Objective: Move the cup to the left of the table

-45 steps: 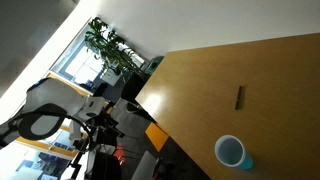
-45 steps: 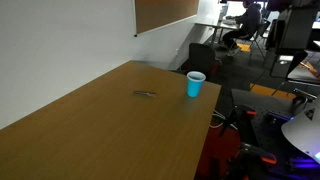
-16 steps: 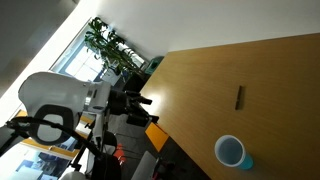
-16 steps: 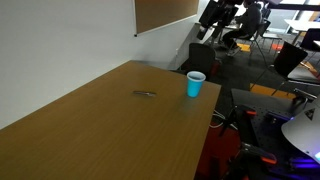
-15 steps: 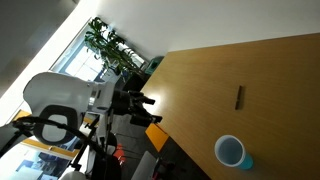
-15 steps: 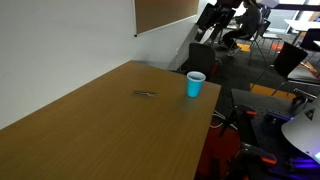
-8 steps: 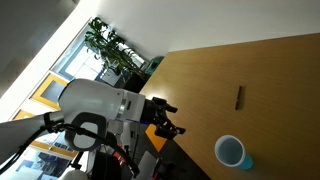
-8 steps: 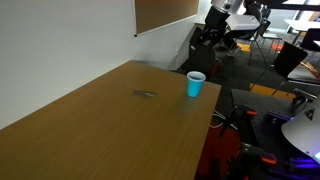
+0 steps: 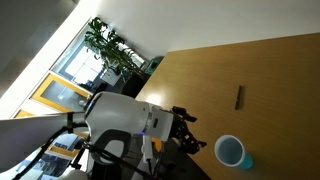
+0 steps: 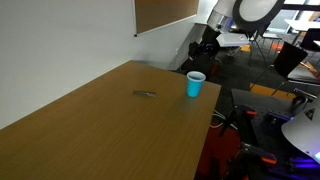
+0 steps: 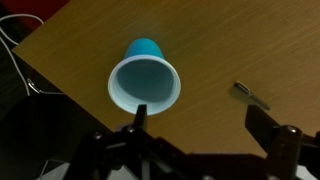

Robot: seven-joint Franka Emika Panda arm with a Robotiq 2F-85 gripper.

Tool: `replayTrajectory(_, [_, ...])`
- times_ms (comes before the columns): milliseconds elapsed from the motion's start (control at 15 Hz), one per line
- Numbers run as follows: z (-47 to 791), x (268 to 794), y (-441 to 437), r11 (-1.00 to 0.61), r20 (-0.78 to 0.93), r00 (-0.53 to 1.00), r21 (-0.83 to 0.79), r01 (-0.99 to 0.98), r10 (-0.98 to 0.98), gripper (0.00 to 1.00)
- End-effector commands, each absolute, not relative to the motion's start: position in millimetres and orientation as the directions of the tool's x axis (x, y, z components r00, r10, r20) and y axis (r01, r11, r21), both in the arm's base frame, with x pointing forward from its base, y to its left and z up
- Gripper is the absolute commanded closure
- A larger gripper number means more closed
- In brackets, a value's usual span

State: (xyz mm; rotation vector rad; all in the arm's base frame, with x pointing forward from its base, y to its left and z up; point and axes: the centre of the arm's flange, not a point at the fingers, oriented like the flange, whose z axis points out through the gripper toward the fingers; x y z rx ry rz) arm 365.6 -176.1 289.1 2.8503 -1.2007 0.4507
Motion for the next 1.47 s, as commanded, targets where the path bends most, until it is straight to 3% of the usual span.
replayTrajectory(0, [256, 380, -192, -0.721, 0.321, 0.66, -0.126, -0.681, -0.679, 0.0])
replayTrajectory(1133, [192, 415, -205, -0.712, 0.229, 0.682, -0.085, -0.697, -0.695, 0.0])
replayTrajectory(1200, [189, 417, -207, -0.706, 0.228, 0.676, -0.084, -0.703, -0.7, 0.04])
replayTrajectory(1267, [186, 420, -207, -0.707, 0.225, 0.677, -0.085, -0.702, -0.7, 0.26])
replayTrajectory(1400, [183, 422, -209, -0.706, 0.224, 0.678, -0.079, -0.704, -0.7, 0.32])
